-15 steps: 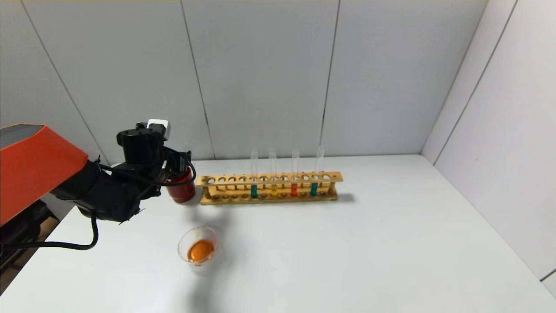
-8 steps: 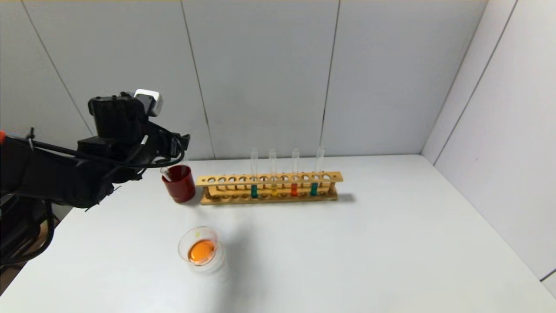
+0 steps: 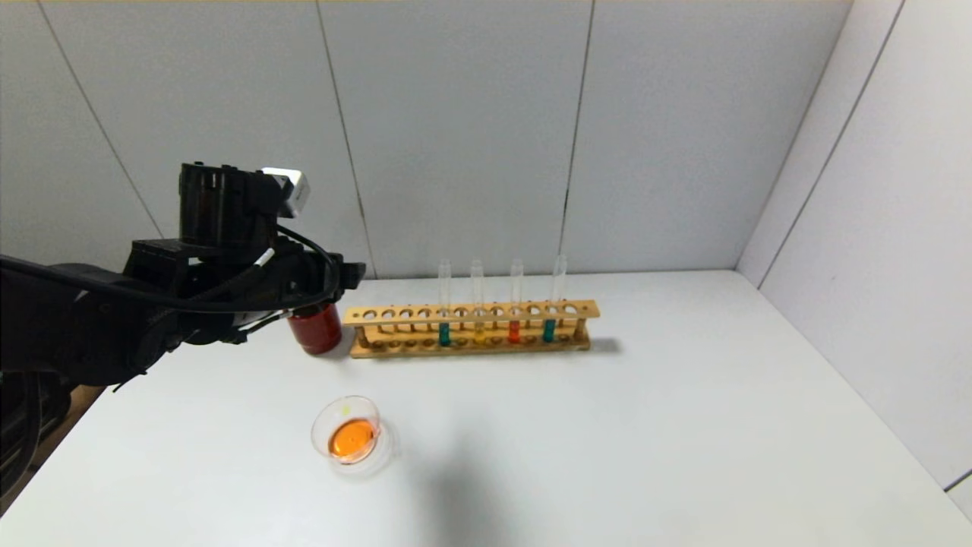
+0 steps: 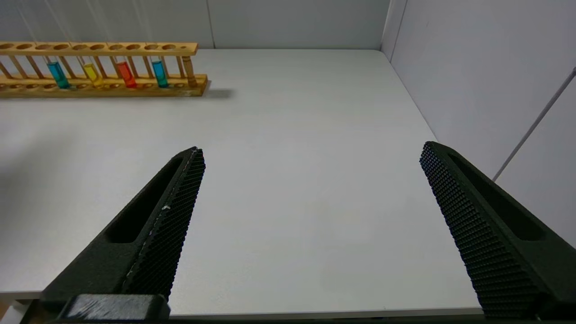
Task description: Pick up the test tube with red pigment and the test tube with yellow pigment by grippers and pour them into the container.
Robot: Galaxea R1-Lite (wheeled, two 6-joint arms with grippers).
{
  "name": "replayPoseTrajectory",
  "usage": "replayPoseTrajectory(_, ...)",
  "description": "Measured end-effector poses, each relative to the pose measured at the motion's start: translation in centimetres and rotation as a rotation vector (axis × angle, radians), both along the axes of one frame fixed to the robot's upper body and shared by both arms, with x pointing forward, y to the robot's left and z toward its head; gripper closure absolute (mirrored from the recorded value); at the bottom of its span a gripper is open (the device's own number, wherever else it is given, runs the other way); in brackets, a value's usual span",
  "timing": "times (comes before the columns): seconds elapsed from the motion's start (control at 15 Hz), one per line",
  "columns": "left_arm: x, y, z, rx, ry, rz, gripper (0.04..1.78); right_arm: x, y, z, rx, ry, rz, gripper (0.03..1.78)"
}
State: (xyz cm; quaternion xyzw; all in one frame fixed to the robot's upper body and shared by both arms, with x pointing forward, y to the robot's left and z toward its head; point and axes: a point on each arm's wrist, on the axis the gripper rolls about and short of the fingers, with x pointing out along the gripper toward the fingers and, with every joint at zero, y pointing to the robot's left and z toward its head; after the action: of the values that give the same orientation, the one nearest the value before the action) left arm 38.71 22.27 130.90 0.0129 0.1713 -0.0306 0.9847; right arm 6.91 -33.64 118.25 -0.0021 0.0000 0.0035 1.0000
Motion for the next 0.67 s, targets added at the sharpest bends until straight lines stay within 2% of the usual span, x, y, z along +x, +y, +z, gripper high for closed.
replayPoseTrajectory(0.13, -0.4, -1.3, -0.7, -0.056, 0.026, -0.022, 0.07, 0.0, 0.0, 0.0, 0.000, 0.000, 0.001, 0.06)
replayPoseTrajectory(0.27, -0.8, -1.9, -1.7, -0.054, 0.054, -0.036, 0.07, 0.0, 0.0, 0.0, 0.000, 0.000, 0.001, 0.06)
replayPoseTrajectory(0.53, -2.5, -1.3, -2.9, -0.049, 0.097, -0.012, 0.07, 0.0, 0.0, 0.0, 0.000, 0.000, 0.000, 0.06)
replayPoseTrajectory(0.67, -4.1, -0.4, -2.9, -0.030, 0.094, 0.031, 0.07, 0.0, 0.0, 0.0, 0.000, 0.000, 0.000, 0.06)
